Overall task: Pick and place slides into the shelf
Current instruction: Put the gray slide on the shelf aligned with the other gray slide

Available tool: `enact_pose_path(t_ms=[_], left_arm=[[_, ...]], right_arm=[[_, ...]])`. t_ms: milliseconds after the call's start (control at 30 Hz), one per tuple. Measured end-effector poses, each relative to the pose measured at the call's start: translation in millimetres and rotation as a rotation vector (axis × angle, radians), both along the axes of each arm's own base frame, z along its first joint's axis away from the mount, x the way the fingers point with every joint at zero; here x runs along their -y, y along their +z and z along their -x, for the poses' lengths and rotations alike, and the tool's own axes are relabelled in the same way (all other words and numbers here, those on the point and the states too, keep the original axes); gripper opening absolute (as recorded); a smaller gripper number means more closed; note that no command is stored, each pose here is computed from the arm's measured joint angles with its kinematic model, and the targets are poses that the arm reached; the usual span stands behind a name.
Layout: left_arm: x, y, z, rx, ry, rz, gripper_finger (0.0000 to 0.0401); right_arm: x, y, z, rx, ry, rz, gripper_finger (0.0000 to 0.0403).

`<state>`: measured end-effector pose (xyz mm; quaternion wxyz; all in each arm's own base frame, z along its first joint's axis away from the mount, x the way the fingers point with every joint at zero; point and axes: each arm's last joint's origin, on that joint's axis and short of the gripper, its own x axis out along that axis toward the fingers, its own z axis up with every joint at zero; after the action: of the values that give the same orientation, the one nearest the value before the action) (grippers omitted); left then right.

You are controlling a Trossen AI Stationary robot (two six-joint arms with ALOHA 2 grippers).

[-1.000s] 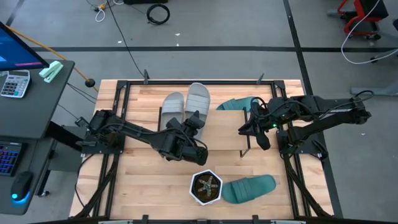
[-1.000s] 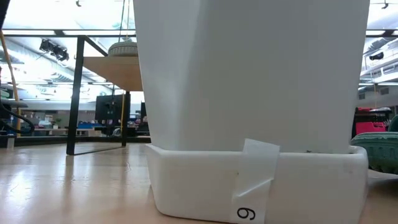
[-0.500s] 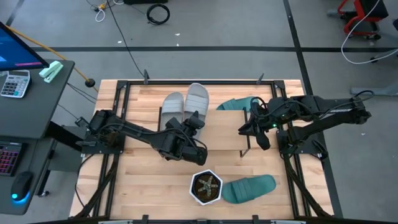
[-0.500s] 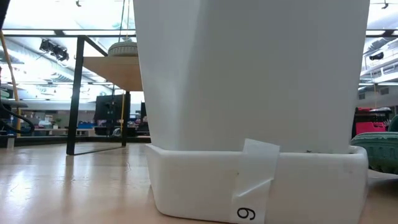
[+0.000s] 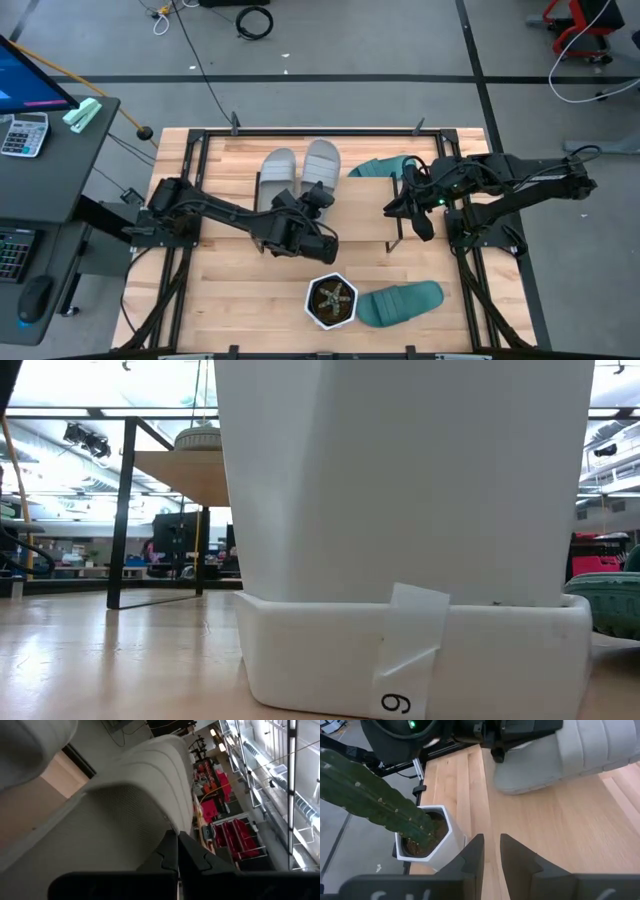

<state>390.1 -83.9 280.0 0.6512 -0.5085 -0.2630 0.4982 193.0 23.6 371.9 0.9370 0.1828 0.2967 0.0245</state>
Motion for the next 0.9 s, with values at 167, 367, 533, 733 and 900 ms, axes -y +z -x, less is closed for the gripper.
enact_pose_path(t_ms=[167, 367, 533, 733, 900], left_arm=[[0.3, -3.1, -2.9, 0.009, 0.002, 0.001, 0.0001], [0.4, -2.5, -2.9, 0.018, 0.01, -0.011, 0.0001], [0.8, -2.4, -2.8, 0.018, 0.011, -0.014, 0.0002], [0.8, -0.6, -1.7, 0.014, 0.015, -0.027, 0.0002], [0.3, -1.8, 0.0, -0.016, 0.011, -0.031, 0.0002]], right_arm=[[0.0, -0.5, 0.5, -0.008, -0.005, -0.007, 0.0069], [0.0, -0.7, 0.6, -0.01, -0.005, -0.007, 0.0069], [0.0, -0.7, 0.6, -0.01, -0.005, -0.007, 0.0069], [0.0, -0.7, 0.6, -0.01, -0.005, -0.006, 0.0069], [0.0, -0.7, 0.6, -0.01, -0.005, -0.006, 0.0069]])
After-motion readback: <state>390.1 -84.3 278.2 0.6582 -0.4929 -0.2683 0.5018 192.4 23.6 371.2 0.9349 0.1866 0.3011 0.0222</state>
